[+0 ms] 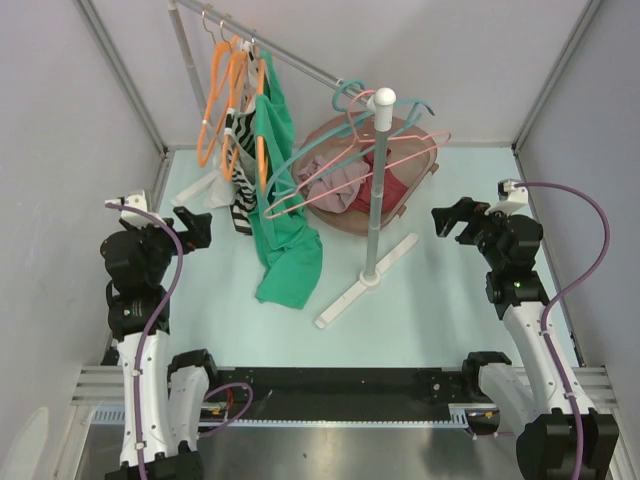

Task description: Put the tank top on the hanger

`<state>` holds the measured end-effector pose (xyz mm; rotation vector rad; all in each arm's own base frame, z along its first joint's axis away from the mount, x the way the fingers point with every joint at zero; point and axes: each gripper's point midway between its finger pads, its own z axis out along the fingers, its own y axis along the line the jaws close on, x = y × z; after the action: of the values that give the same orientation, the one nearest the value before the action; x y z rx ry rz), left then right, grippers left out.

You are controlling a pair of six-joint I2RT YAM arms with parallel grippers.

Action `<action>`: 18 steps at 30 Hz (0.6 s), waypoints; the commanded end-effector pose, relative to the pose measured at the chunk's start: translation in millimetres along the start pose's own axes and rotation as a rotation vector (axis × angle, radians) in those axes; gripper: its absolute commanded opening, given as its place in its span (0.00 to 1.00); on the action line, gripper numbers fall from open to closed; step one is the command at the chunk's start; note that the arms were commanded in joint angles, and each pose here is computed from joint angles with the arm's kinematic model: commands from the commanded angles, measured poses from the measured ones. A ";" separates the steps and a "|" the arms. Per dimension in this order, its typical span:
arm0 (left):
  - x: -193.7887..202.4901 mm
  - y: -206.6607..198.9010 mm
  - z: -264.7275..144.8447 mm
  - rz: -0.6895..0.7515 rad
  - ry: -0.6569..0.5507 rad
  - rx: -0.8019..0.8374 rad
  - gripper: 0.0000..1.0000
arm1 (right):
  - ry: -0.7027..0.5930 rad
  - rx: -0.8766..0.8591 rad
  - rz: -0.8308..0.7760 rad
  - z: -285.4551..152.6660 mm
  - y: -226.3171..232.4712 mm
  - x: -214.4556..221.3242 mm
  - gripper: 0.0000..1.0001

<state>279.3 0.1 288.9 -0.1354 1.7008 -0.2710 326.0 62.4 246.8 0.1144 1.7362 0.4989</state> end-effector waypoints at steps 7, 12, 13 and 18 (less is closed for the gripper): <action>-2.6 -2.4 -0.9 0.032 -0.016 0.018 0.99 | -0.069 -0.026 -0.048 -2.8 5.9 -16.5 1.00; -0.9 -4.1 -0.5 0.029 -0.013 0.028 0.99 | -0.085 0.007 -0.044 -1.8 1.3 -22.6 1.00; -1.2 -4.4 -0.4 0.029 -0.014 0.030 0.99 | -0.082 0.028 -0.043 1.1 -2.2 -24.9 1.00; -0.1 -4.8 0.6 0.022 -0.010 0.034 0.99 | -0.030 0.091 -0.028 21.1 -10.5 -38.8 1.00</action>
<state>279.1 -0.9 286.7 -0.1334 1.7057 -0.2767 336.3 54.1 244.5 0.1469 1.7623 0.4488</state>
